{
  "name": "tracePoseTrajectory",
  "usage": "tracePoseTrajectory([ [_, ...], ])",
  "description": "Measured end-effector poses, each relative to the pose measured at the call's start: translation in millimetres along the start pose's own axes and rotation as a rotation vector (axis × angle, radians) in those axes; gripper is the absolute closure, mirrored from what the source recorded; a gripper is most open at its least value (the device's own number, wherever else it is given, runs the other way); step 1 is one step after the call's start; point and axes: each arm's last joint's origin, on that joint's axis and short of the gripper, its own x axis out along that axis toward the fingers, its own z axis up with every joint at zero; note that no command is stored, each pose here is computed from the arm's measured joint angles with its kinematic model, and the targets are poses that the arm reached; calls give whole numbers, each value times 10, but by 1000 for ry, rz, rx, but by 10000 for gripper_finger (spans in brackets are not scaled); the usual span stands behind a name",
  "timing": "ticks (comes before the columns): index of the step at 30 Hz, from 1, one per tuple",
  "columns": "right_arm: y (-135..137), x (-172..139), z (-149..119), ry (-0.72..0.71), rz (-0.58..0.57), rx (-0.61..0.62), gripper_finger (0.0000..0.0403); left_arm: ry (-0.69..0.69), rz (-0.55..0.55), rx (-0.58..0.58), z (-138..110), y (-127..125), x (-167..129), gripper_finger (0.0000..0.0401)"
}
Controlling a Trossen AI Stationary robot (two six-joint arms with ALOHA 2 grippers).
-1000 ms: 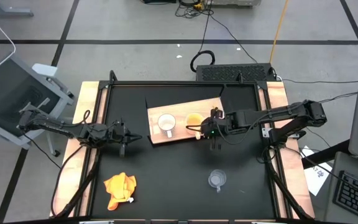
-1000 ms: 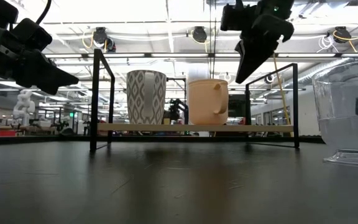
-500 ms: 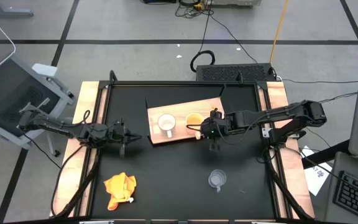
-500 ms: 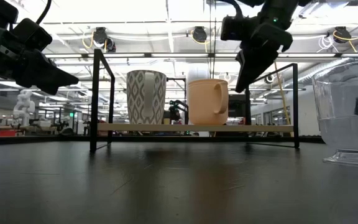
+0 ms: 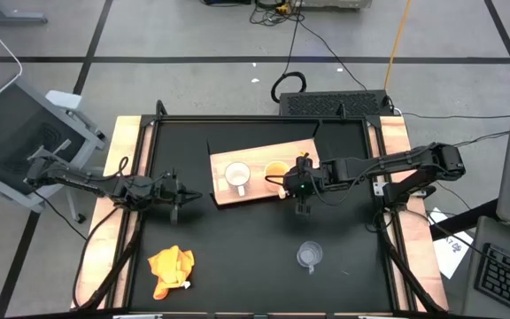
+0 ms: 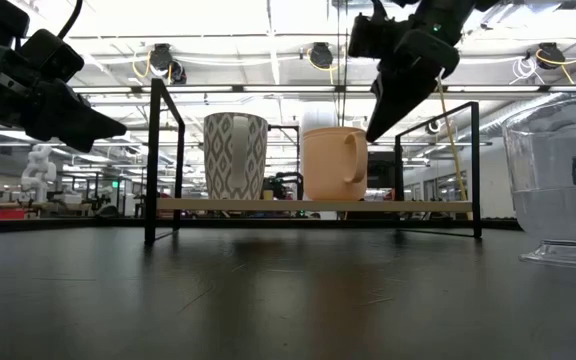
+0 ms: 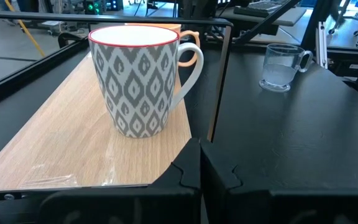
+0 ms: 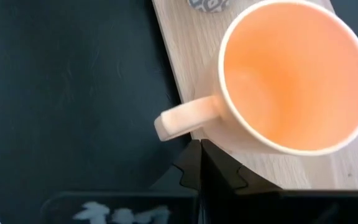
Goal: Stack small to large cups/mugs on shelf
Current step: Put the yellow mug on the shelf
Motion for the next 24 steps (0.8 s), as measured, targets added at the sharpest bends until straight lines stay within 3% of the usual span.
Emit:
tracePoseTrajectory([
  [24, 18, 86, 38, -22, 5, -13, 403, 2, 0, 1, -1, 0, 0, 399],
])
